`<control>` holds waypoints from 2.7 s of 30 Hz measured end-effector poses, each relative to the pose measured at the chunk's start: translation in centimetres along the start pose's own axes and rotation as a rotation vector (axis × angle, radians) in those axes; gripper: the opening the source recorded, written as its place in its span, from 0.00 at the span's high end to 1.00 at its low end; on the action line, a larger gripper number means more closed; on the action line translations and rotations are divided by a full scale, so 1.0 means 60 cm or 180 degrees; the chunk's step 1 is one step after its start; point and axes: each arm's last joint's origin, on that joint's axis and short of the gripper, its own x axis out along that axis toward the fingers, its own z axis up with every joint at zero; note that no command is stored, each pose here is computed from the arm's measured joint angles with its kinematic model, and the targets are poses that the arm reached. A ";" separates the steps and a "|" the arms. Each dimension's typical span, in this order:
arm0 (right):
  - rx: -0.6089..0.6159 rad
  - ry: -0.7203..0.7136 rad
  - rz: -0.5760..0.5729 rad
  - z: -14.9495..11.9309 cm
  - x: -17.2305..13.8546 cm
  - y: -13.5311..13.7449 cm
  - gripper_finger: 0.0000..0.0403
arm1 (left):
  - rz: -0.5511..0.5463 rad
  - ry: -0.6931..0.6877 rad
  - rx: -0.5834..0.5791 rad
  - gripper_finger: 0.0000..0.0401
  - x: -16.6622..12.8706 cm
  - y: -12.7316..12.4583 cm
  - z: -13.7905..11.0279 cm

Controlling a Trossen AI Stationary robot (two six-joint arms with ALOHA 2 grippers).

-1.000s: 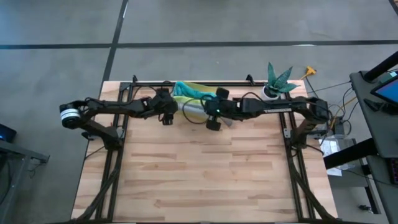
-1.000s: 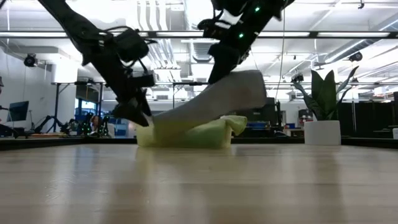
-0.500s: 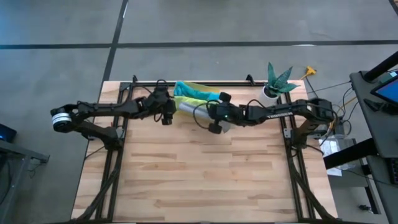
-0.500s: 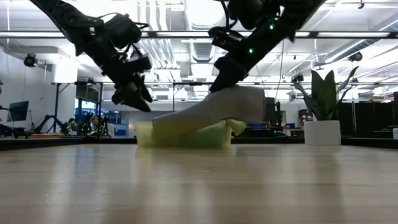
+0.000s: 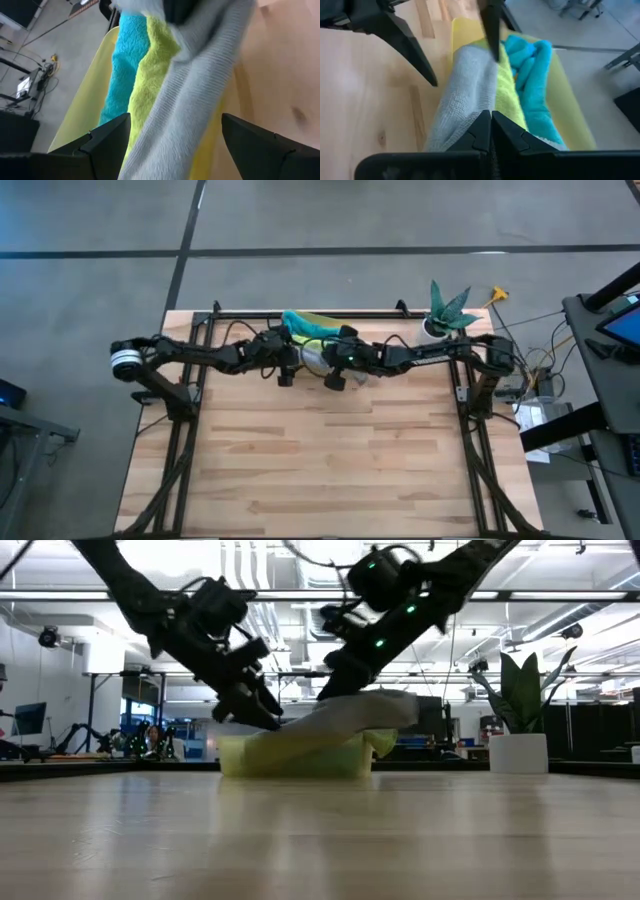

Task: Roll microfiber towels into tight, uniform cylinder then place into a basket
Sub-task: Put the rolled gray towel into the yellow bin, then return to Home Position

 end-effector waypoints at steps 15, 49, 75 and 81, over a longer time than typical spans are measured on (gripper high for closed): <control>-0.0120 0.1081 0.0057 -0.026 0.027 -0.002 0.97 | 0.0253 0.0599 -0.0044 0.27 0.065 -0.025 -0.059; 0.0572 0.0868 0.0207 -0.040 -0.172 -0.027 0.39 | 0.0367 0.0539 -0.0326 0.27 0.073 -0.031 -0.070; 0.0238 0.0042 -0.0395 -0.127 -0.254 0.104 0.65 | 0.0272 0.0099 -0.0735 0.27 -0.094 0.022 0.008; 0.0597 -0.0327 -0.0097 -0.187 -0.292 0.114 0.83 | 0.0245 -0.0379 -0.1094 0.30 -0.148 0.007 -0.009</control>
